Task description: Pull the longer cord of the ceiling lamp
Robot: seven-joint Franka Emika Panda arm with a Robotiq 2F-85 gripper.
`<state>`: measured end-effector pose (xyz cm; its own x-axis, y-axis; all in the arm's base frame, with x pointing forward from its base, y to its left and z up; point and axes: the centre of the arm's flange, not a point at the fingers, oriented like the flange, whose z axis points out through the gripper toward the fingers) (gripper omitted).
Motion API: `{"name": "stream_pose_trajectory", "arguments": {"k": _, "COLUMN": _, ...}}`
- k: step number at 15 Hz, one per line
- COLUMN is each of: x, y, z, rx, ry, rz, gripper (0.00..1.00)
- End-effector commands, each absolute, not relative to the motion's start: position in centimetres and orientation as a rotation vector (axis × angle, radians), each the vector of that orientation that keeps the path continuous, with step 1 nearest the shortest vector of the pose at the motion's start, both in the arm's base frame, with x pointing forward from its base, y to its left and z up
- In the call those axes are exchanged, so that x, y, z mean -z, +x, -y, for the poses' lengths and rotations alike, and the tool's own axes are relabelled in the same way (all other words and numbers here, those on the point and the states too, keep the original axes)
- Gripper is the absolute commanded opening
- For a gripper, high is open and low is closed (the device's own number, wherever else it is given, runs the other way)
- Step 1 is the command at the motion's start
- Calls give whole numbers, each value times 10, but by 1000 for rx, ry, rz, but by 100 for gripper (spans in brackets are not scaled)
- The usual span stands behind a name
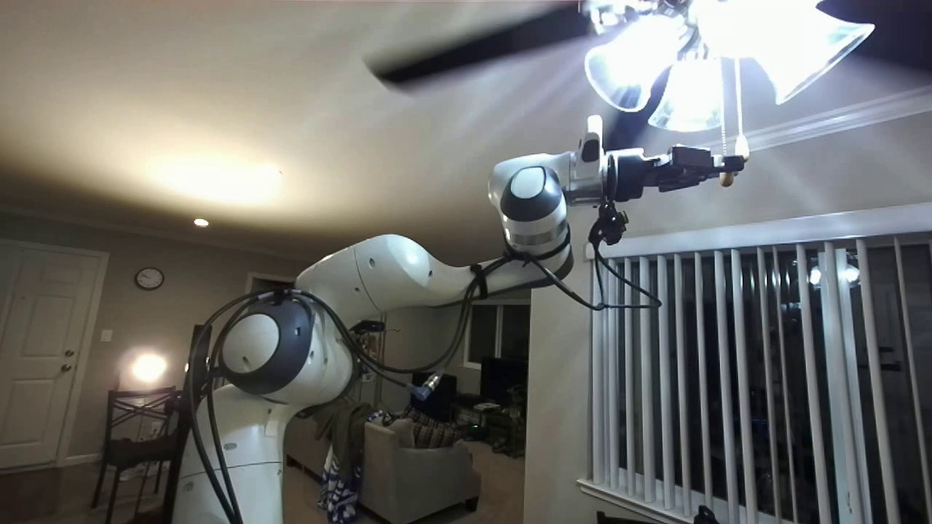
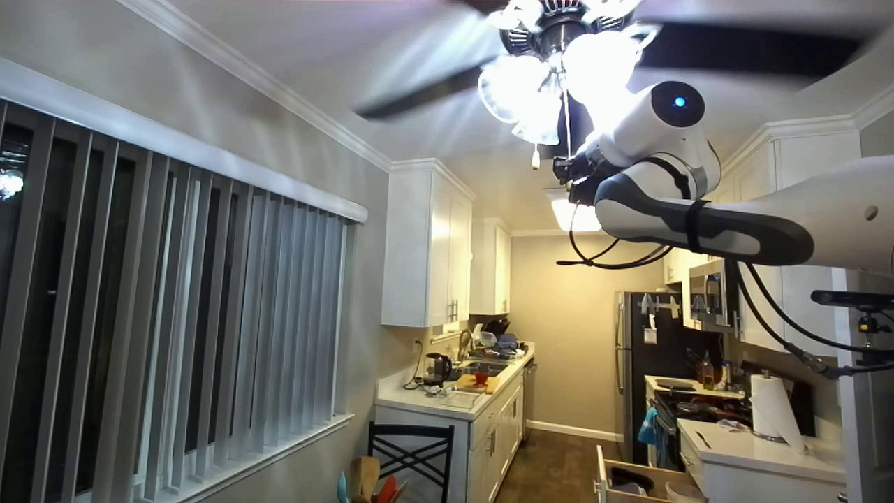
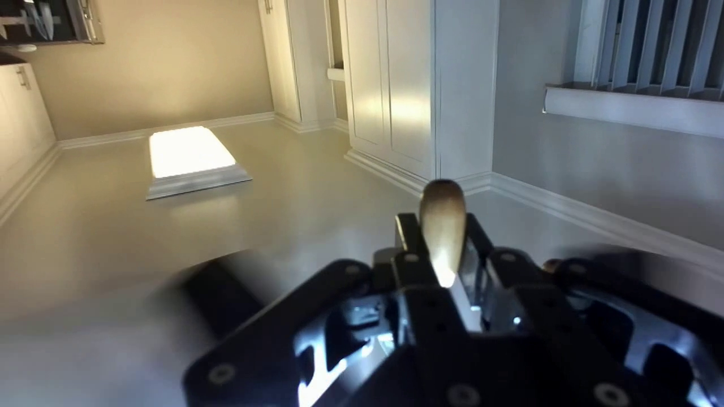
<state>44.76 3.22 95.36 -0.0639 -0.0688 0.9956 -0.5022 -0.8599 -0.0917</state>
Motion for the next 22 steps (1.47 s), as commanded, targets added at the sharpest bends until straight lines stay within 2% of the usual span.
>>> {"name": "stream_pose_trajectory", "arguments": {"k": 1, "x": -969, "y": 463, "z": -31, "rx": -2010, "ry": 1899, "rz": 654, "gripper": 8}}
{"name": "stream_pose_trajectory", "arguments": {"k": 9, "x": -934, "y": 465, "z": -31, "rx": -1851, "ry": 2028, "rz": 706, "gripper": 9}}
{"name": "stream_pose_trajectory", "arguments": {"k": 14, "x": -950, "y": 452, "z": -43, "rx": -1922, "ry": 2014, "rz": 699, "gripper": 8}}
{"name": "stream_pose_trajectory", "arguments": {"k": 15, "x": -955, "y": 449, "z": -44, "rx": -1937, "ry": 2001, "rz": 705, "gripper": 44}}
{"name": "stream_pose_trajectory", "arguments": {"k": 16, "x": -955, "y": 448, "z": -44, "rx": -1943, "ry": 2001, "rz": 706, "gripper": 44}}
{"name": "stream_pose_trajectory", "arguments": {"k": 22, "x": -956, "y": 439, "z": -41, "rx": -1967, "ry": 2012, "rz": 721, "gripper": 81}}
